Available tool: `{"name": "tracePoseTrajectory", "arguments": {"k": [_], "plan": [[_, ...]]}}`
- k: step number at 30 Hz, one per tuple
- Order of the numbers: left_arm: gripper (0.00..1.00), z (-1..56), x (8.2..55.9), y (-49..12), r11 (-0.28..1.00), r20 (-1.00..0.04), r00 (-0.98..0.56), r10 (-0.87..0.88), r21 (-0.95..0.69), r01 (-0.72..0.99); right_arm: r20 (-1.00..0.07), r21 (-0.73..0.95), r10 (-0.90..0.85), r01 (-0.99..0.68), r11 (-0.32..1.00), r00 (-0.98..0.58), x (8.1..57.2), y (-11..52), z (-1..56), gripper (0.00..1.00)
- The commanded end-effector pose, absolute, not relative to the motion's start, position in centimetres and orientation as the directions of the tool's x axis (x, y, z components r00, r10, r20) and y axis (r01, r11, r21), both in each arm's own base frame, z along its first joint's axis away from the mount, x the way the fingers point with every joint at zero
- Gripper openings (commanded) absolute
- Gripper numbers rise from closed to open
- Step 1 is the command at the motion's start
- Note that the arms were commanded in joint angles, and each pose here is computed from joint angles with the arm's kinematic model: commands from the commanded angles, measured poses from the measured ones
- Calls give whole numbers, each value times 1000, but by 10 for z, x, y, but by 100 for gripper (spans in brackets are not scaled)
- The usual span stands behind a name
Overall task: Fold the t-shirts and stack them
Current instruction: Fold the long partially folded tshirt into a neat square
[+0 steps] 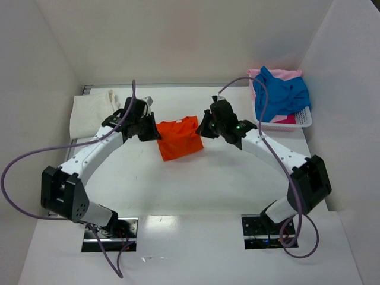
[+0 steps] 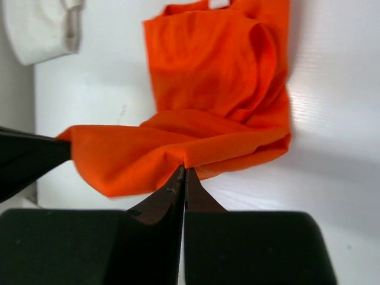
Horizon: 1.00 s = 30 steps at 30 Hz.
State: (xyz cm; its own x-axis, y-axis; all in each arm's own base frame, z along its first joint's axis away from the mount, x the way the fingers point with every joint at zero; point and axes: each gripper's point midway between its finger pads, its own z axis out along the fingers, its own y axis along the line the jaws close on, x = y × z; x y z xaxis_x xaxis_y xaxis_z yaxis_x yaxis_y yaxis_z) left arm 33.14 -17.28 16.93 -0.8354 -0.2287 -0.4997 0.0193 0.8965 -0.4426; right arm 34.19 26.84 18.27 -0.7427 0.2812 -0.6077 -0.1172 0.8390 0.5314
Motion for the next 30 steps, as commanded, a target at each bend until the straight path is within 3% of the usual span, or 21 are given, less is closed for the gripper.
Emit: {"name": "tracePoseTrajectory", "arguments": {"k": [1, 7, 23, 30], "plan": [[0, 184, 359, -163, 894, -542, -801, -253, -448, 20, -669, 510, 288, -141, 849, -685, 381, 266, 201, 0], [0, 180, 392, -149, 892, -551, -788, -275, -452, 5, -729, 482, 283, -174, 859, -623, 430, 274, 224, 0], [0, 132, 446, -121, 875, -502, -795, -340, -479, -72, -728, 453, 245, -182, 873, -640, 504, 296, 173, 0], [0, 130, 468, -108, 870, -516, -774, -367, -485, -89, -758, 450, 248, -208, 869, -604, 534, 305, 184, 0]]}}
